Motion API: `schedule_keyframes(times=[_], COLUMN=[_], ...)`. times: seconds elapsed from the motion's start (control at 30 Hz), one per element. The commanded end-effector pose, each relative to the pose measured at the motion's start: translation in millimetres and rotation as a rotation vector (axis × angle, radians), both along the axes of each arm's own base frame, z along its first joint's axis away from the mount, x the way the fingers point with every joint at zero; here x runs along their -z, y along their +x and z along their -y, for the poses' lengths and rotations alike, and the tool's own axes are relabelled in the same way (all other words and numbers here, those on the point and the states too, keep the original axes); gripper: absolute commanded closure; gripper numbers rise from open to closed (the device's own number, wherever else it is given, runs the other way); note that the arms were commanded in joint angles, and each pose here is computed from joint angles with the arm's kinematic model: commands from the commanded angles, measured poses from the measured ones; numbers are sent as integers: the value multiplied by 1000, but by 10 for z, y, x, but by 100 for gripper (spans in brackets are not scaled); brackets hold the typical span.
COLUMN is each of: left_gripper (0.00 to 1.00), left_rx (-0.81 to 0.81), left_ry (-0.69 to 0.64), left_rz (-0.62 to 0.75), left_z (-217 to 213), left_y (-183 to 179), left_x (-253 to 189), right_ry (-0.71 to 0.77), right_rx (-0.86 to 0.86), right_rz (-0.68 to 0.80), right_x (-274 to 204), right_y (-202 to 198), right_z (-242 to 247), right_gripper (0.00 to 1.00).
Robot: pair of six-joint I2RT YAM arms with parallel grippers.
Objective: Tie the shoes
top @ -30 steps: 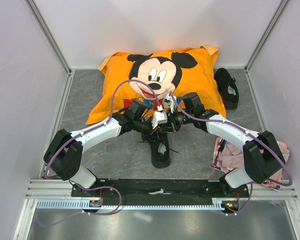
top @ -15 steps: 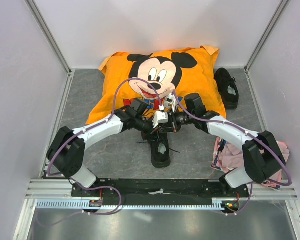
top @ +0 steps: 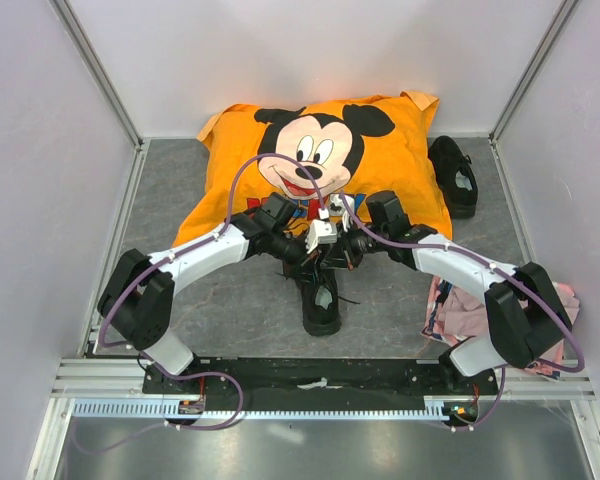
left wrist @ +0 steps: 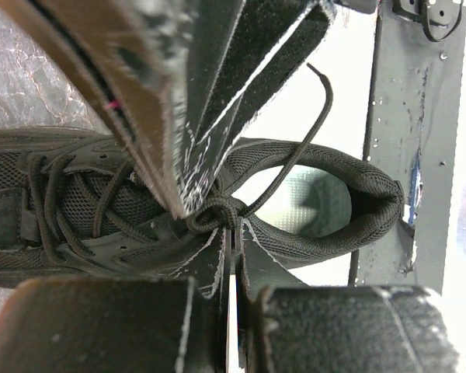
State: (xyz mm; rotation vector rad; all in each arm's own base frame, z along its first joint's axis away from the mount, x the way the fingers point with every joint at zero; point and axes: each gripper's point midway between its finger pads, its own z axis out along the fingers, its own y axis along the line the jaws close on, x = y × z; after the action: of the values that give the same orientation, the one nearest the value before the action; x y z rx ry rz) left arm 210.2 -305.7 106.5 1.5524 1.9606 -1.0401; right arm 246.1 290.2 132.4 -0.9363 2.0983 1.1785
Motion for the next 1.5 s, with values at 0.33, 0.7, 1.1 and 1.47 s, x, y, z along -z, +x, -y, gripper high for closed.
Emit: schedule_keyframes(times=[0.33,0.7,1.1,1.47], left_gripper=[98,98,98,98], left_rx=[80,113,73,-67], left_ry=[-88,-52,-59,-73], left_rz=[-40,-45,-49,-95], left_z=[57,11,25,43], left_y=[-100,-122,5,140], left_x=[-213,-136,-164,-173], right_ry=[16,119,150,140], right_rx=[-8,27,-2,0], right_rz=[86,4,-32,-17], right_x=[-166,-361,-364,-332], right_y=[-27,39,-45,-76], right_z=[-18,-50,-70,-34], right_gripper=[100,100,100,98])
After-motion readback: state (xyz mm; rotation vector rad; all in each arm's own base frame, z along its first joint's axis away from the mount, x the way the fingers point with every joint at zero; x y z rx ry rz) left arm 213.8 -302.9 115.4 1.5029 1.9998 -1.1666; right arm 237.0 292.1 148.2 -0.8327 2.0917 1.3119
